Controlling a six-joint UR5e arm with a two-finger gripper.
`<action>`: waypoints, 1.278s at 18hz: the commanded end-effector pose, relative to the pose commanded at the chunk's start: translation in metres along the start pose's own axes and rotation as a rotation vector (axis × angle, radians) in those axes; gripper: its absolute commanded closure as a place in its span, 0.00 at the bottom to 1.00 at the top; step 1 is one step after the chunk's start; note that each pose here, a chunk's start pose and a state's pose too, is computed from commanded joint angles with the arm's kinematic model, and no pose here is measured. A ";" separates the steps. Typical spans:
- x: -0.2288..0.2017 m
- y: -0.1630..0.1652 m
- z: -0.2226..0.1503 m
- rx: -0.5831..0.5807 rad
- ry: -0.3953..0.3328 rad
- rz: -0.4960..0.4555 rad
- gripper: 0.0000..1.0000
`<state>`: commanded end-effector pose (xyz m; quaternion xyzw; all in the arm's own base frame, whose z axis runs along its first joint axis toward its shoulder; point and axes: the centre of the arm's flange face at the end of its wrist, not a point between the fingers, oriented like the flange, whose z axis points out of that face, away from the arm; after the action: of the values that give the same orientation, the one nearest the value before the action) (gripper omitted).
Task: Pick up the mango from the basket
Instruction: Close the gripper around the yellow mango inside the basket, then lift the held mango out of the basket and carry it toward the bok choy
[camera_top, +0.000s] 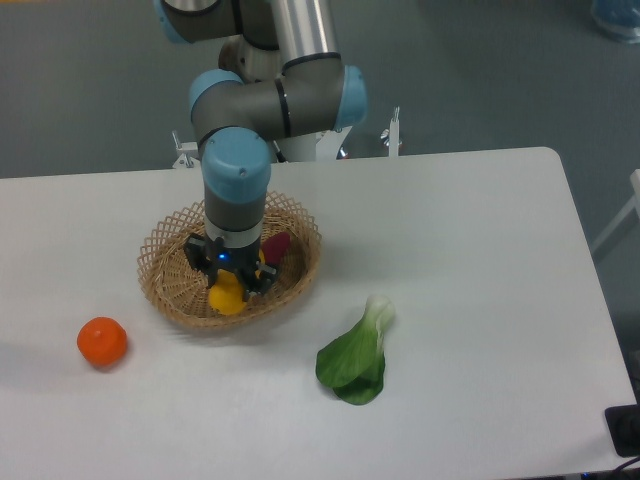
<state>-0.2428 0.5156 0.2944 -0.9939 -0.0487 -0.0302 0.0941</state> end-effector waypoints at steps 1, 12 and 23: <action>-0.010 0.000 -0.006 0.010 -0.009 -0.009 0.66; -0.120 0.017 -0.042 -0.009 -0.151 0.077 0.64; -0.199 0.037 -0.035 -0.129 -0.204 0.304 0.64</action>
<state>-0.4385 0.4544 0.3077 -0.9917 0.0948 0.0823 0.0283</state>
